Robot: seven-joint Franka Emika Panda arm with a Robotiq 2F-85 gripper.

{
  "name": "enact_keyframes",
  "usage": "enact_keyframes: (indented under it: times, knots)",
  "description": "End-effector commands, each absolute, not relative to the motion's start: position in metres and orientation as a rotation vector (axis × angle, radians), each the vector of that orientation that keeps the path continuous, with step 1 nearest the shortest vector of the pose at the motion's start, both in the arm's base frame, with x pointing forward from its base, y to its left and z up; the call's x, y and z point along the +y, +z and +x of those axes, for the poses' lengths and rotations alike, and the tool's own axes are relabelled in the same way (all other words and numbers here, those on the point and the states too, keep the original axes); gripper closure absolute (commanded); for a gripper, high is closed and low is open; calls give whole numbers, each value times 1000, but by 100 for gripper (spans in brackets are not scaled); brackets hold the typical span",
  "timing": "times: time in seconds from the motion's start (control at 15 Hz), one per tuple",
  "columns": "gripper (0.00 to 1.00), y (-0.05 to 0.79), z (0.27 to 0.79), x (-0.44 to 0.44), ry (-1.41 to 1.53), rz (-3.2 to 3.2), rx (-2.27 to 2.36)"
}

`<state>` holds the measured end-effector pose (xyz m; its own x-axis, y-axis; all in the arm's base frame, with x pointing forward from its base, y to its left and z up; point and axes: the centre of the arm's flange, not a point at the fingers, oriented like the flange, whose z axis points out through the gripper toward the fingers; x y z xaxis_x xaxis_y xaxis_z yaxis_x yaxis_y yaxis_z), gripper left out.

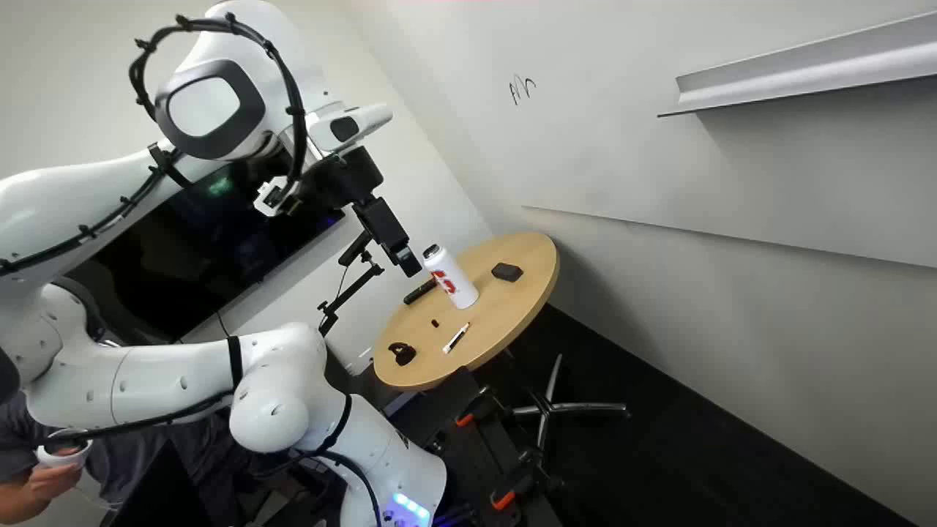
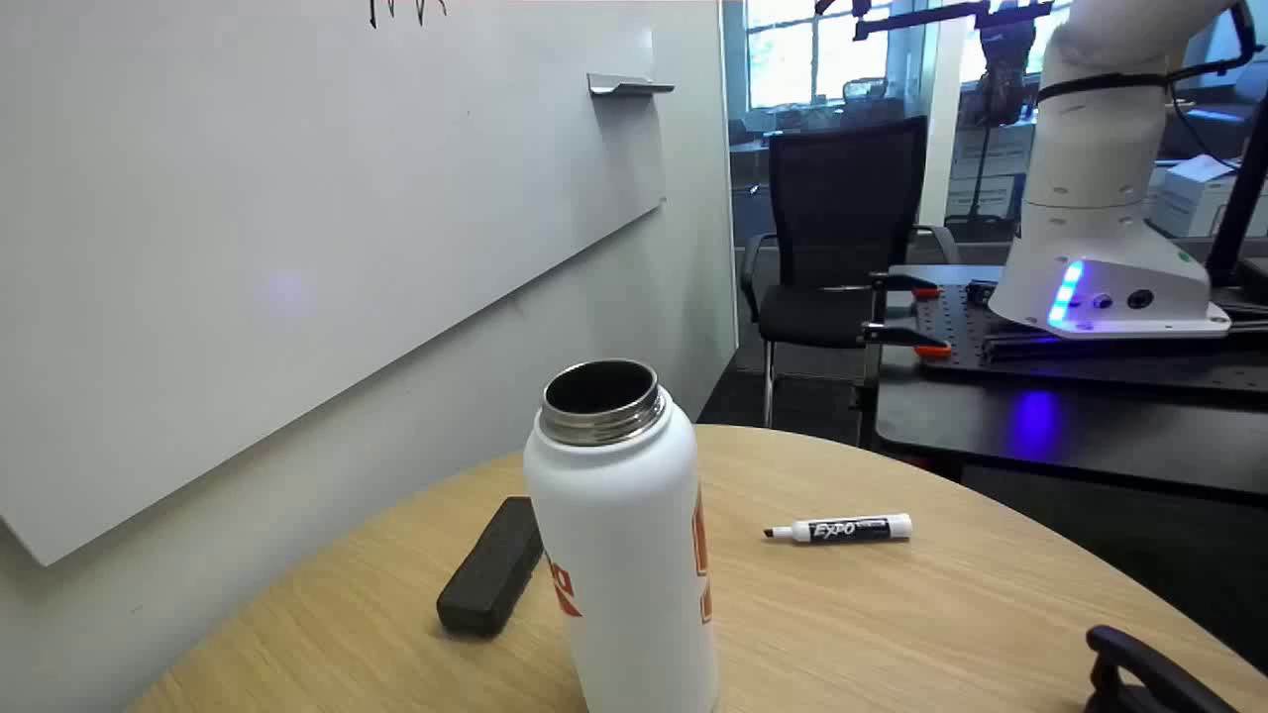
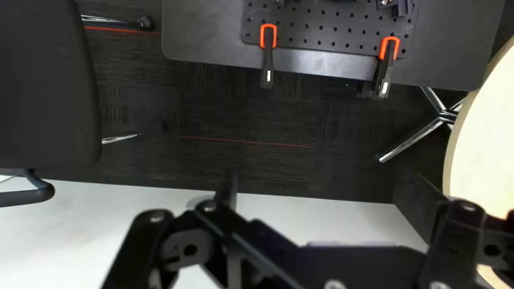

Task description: Pick up the eraser and rub it on the white board. Pick up the lid from the table and put it on the white bottle.

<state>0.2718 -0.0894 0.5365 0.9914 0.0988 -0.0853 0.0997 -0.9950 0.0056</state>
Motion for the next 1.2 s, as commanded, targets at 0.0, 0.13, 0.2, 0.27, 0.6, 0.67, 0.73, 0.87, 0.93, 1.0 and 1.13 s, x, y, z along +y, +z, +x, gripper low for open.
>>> enact_keyframes:
  times: [0.0,0.13,0.2,0.27,0.6,0.67,0.73,0.87,0.93,1.0,1.13]
  knots:
    - [0,536,272,-89,-133,3125,156]
    - [0,536,272,-89,-133,3125,156]
    - [0,536,272,-89,-133,3125,156]
    - [0,536,272,-89,-133,3125,156]
    - [0,557,262,-10,-34,3033,505]
    - [0,562,259,12,-13,3007,584]
    - [0,565,256,37,3,2979,662]
    - [0,568,251,86,27,2910,833]
    - [0,568,249,112,42,2871,918]
    - [0,567,248,138,56,2838,1010]
    - [0,561,247,185,84,2781,1192]
